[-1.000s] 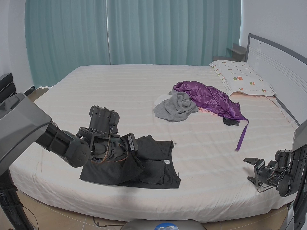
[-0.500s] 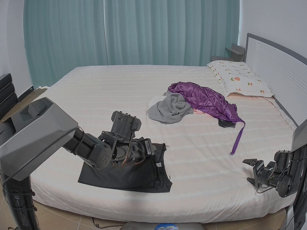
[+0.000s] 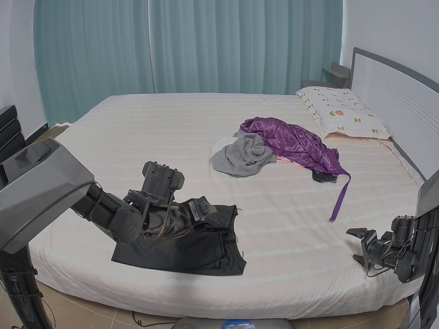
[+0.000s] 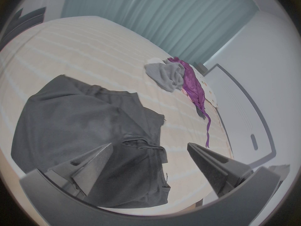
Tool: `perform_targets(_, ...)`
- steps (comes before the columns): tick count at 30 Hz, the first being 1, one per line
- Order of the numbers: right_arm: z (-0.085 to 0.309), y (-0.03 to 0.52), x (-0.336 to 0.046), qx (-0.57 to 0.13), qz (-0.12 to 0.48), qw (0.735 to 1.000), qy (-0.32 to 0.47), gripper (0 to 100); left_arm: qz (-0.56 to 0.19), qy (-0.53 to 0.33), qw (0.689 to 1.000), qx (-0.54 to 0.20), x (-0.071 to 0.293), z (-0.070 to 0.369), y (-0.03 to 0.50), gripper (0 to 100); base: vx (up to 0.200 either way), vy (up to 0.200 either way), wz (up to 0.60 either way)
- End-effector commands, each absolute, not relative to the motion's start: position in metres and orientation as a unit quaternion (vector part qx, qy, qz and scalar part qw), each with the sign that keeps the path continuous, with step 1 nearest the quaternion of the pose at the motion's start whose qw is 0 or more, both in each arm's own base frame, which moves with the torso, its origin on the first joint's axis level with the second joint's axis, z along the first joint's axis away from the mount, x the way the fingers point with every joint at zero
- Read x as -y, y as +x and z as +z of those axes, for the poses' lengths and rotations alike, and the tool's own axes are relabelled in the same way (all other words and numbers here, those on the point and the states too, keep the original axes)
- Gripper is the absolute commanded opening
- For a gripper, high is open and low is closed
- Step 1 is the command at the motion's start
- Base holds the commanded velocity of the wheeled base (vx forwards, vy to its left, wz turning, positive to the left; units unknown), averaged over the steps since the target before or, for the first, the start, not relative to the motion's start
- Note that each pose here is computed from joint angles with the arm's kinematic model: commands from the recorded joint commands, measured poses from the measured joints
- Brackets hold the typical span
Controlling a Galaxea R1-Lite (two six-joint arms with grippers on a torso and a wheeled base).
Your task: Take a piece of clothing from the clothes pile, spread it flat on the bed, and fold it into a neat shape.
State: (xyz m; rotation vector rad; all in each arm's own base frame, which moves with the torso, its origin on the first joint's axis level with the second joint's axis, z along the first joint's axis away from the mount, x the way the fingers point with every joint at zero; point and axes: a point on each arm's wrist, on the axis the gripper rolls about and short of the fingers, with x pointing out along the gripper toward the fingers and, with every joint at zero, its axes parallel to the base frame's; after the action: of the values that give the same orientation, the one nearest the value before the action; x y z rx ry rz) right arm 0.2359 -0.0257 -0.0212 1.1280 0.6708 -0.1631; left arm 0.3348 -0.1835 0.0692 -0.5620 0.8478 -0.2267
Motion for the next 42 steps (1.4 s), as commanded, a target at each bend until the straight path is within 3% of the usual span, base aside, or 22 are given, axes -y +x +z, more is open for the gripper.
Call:
perform_targets(1, -0.021, 0.237, 0.026, -0.307, -0.073, 0.791, 0.524, 100, -0.074, -0.314, 0.86, -0.395, 0.152, 0.08, 0.324, 100, 0.0, 0.0, 0.0)
perform_targets(6, -0.021, 0.236, 0.026, -0.308, -0.073, 0.791, 0.524, 100, -0.035, -0.382, 0.833, -0.399, 0.124, 0.068, 0.316, 100, 0.0, 0.0, 0.0)
perform_targets(12, -0.021, 0.237, 0.026, -0.307, -0.073, 0.791, 0.524, 100, -0.028, -0.426, 0.799, -0.425, 0.102, 0.05, 0.307, 100, 0.0, 0.2, 0.0)
perform_targets(34, -0.017, 0.238, 0.022, -0.303, -0.062, 0.795, 0.522, 100, -0.037, -0.479, 0.758, -0.441, 0.073, 0.034, 0.303, 100, 0.0, 0.2, 0.0)
perform_targets(42, 0.023, 0.232, -0.045, -0.28, 0.038, 0.836, 0.47, 100, -0.041, -0.48, 0.76, -0.436, 0.073, 0.034, 0.304, 100, 0.0, 0.05, 0.0)
